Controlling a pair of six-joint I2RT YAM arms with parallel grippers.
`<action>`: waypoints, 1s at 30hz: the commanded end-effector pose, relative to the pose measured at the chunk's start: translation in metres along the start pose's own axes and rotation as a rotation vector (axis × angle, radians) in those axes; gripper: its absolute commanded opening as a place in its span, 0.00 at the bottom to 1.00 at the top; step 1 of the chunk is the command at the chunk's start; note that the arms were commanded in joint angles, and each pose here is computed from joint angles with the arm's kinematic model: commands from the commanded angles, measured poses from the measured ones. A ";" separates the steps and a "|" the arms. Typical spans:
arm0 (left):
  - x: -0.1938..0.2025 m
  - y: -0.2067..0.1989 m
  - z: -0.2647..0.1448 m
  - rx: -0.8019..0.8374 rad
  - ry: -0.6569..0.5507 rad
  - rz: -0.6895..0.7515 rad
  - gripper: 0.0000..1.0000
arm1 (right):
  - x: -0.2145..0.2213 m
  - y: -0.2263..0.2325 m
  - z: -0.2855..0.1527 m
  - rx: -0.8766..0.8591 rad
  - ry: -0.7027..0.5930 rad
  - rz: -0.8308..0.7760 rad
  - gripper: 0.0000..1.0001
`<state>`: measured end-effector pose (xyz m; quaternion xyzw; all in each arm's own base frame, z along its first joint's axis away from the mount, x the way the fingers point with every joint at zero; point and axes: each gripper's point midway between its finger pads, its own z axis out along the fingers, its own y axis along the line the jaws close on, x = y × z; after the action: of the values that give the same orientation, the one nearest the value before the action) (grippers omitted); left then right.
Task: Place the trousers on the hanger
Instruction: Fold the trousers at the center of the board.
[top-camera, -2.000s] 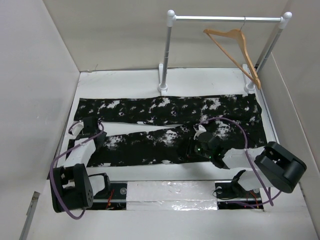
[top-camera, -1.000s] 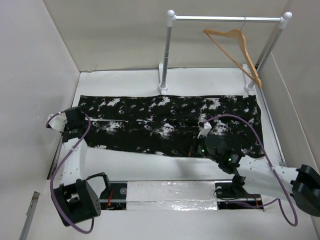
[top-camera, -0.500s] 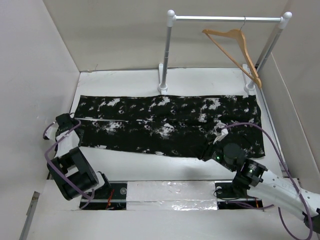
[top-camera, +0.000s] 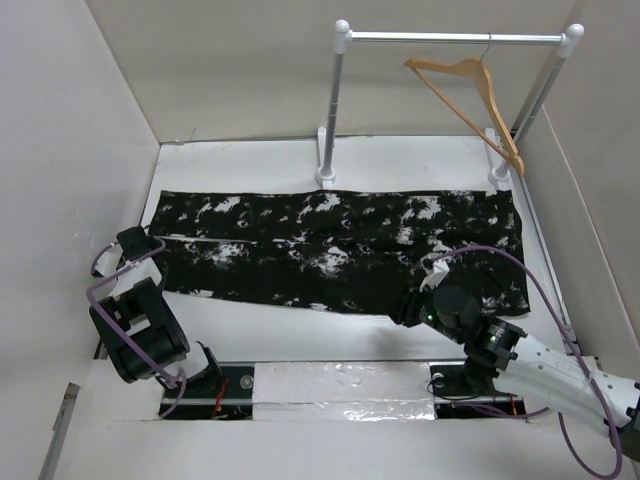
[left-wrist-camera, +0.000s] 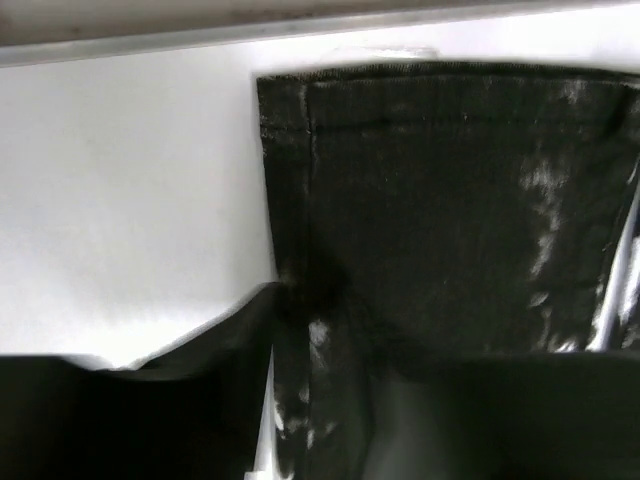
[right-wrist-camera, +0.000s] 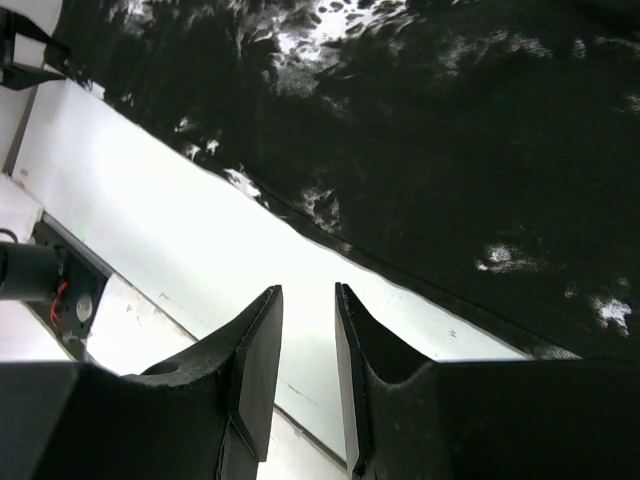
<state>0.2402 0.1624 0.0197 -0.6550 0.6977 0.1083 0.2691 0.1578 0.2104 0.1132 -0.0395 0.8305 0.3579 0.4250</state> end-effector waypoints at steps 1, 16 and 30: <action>0.018 0.004 0.009 -0.018 0.058 0.002 0.21 | -0.018 0.006 -0.004 0.004 -0.063 0.024 0.34; -0.036 -0.073 -0.152 0.628 -0.154 0.030 0.00 | -0.049 -0.093 0.007 0.407 -0.171 0.205 0.24; 0.000 -0.074 -0.294 1.225 -0.109 0.114 0.00 | -0.122 -0.217 -0.076 0.817 -0.441 0.486 0.00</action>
<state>0.2467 0.0321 0.2564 -0.3933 0.6573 -0.2087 0.6080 0.2619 -0.0074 0.0950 0.3745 0.7909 0.0959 0.4743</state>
